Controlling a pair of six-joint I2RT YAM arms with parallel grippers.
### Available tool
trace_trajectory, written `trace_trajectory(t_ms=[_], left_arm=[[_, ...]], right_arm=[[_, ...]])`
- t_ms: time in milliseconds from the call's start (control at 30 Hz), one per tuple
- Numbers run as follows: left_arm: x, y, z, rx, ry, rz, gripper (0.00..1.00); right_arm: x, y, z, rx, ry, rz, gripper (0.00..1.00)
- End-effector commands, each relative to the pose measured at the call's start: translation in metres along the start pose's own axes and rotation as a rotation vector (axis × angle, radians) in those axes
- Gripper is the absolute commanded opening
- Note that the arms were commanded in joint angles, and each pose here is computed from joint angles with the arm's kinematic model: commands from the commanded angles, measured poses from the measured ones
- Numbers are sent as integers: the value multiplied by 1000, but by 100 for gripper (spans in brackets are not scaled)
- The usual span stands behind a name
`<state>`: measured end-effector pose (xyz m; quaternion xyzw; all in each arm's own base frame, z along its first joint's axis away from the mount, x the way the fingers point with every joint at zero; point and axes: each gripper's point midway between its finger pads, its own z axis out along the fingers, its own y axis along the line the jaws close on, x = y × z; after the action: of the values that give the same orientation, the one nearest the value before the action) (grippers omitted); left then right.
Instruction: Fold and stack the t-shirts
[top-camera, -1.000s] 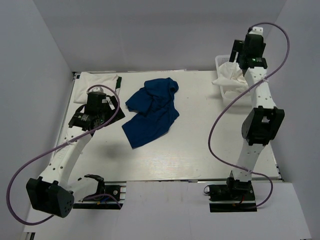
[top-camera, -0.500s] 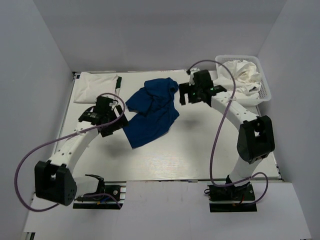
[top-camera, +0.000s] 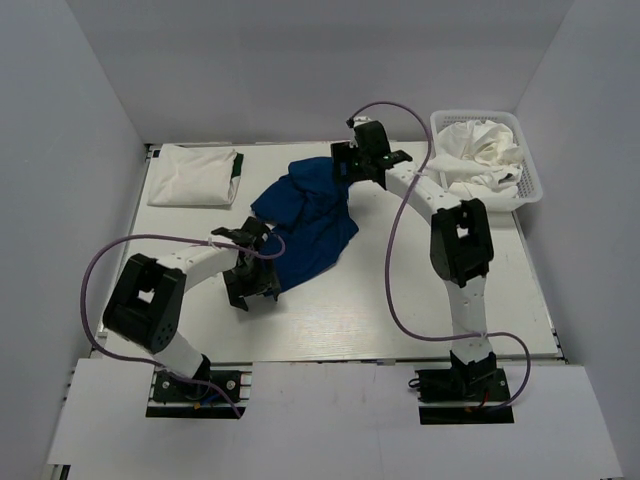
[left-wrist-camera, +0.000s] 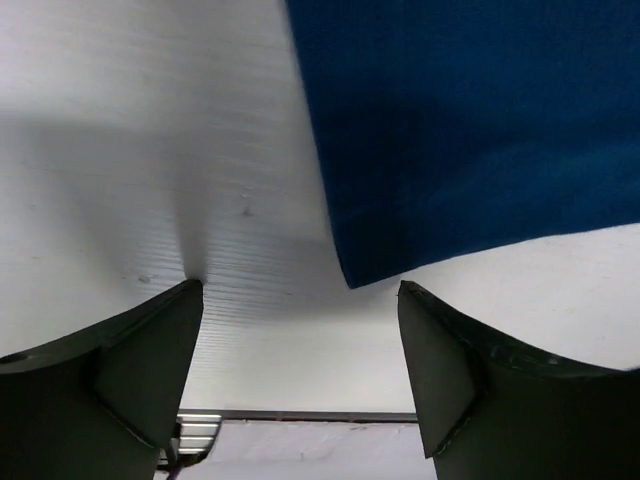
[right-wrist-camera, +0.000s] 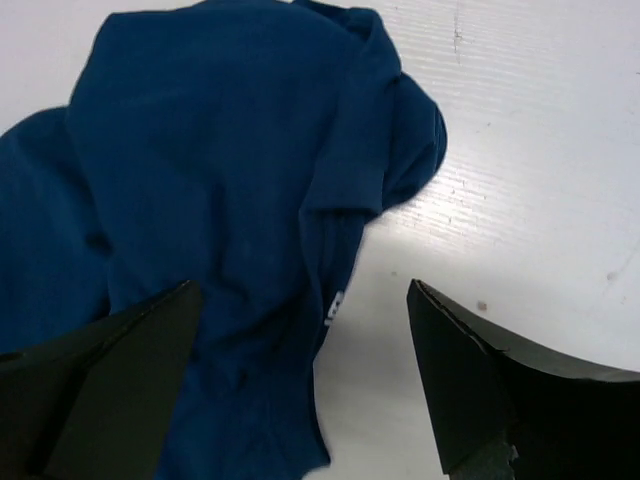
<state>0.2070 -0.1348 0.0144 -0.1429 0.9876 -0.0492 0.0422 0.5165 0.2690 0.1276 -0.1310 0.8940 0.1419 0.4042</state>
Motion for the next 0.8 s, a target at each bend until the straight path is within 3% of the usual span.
trace_trajectory(t_ms=[0, 67, 100, 267, 300, 333, 433, 467, 533, 567, 733, 767], left_arm=[[-9, -10, 12, -36, -25, 7, 83], [-12, -10, 16, -65, -35, 18, 75], [-15, -14, 17, -63, -37, 9, 65], [-26, -11, 22, -113, -61, 10, 38], [-29, -14, 22, -110, -64, 9, 16], [-38, -17, 18, -115, -98, 0, 4], [-53, -24, 12, -119, -144, -16, 0], [-57, -27, 10, -110, -153, -16, 0], [-76, -39, -6, -70, -236, -24, 0], [-81, -41, -13, -64, -264, -27, 0], [-118, -50, -83, -17, -479, -52, 0], [-123, -51, -108, 19, -539, -66, 0]], right_arm=[[-13, 0, 24, 39, -46, 33, 89], [-11, -6, 43, 74, -71, 52, 89], [-16, -8, 46, 83, -90, 54, 88], [-15, -23, 85, 156, -94, 68, 81], [-20, -21, 86, 152, -108, 77, 76], [-19, -22, 89, 158, -113, 82, 62], [-24, -31, 83, 209, -159, 110, 42], [-44, -35, 71, 225, -217, 128, 37], [-35, -43, 71, 257, -214, 126, 28], [-40, -46, 66, 268, -227, 122, 18], [-90, -36, 4, 249, -305, 40, 11], [-82, -37, -1, 246, -284, 32, 10]])
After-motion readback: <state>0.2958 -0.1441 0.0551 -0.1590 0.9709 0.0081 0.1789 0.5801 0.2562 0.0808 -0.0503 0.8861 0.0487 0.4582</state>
